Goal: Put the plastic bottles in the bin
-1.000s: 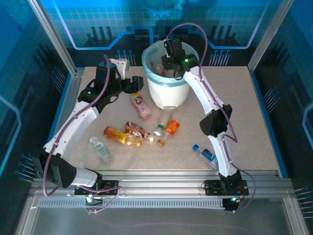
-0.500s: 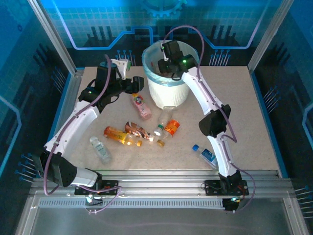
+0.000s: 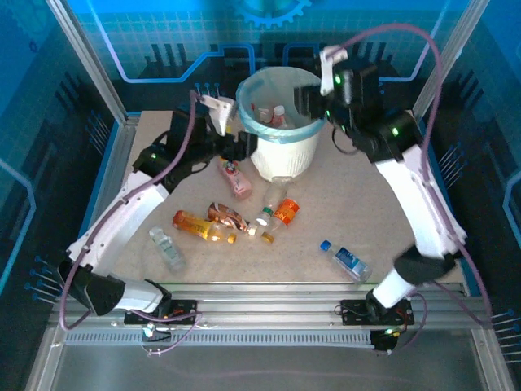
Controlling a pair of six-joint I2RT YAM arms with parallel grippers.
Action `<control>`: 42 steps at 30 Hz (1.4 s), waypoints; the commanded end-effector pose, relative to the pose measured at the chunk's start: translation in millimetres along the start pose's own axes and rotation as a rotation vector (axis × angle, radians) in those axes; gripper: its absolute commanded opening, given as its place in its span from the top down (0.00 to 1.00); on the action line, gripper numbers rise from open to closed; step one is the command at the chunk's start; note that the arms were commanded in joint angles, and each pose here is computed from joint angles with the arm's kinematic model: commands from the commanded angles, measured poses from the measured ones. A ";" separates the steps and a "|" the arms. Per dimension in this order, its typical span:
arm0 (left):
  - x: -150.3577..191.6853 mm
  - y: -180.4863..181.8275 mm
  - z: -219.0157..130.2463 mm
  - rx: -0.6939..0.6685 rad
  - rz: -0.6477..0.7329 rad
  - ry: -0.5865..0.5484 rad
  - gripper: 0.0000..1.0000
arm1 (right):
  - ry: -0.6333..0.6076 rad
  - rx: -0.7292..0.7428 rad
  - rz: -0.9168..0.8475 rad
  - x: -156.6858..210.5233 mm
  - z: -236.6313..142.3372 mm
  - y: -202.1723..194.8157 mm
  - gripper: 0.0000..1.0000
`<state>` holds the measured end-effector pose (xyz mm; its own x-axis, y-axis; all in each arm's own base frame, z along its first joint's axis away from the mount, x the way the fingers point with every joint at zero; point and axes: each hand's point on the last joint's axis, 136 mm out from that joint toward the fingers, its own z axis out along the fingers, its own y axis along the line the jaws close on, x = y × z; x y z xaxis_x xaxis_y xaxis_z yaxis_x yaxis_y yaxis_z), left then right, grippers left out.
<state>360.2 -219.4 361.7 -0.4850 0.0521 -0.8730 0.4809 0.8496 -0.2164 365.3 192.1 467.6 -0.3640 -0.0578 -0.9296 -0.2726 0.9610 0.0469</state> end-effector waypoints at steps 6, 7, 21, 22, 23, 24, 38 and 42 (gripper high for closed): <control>81.2 -82.2 -14.3 0.181 0.213 0.156 0.18 | 0.239 -0.038 -0.071 138.0 -54.2 2.8 0.44; 95.4 -88.1 -12.5 0.202 0.233 0.184 0.18 | 0.274 -0.047 -0.093 154.2 -60.1 2.8 0.44; 250.5 -137.0 -21.9 0.487 0.386 0.410 0.17 | 0.795 0.010 -0.294 328.4 -63.6 -15.0 0.44; 253.3 -136.5 -21.3 0.476 0.395 0.418 0.17 | 0.831 0.052 -0.298 333.4 -58.7 -20.1 0.44; 255.7 -135.4 -20.6 0.462 0.402 0.424 0.17 | 0.883 0.095 -0.306 340.7 -52.9 -25.1 0.44; 257.9 -134.4 -19.5 0.452 0.404 0.429 0.17 | 0.935 0.126 -0.316 348.9 -46.9 -28.1 0.44; 266.0 -128.5 -19.0 0.434 0.443 0.420 0.16 | 1.182 0.232 -0.326 422.7 -10.3 -24.0 0.36; 260.9 -130.4 -19.5 0.443 0.459 0.395 0.15 | 1.207 0.262 -0.315 437.4 -10.0 -29.7 0.35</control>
<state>156.5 -304.2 158.5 -0.4062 0.6161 -0.6749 0.8885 0.4389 -0.1340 209.4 143.2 74.4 -0.9081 -0.4186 0.0138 -0.4026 0.8635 -0.3037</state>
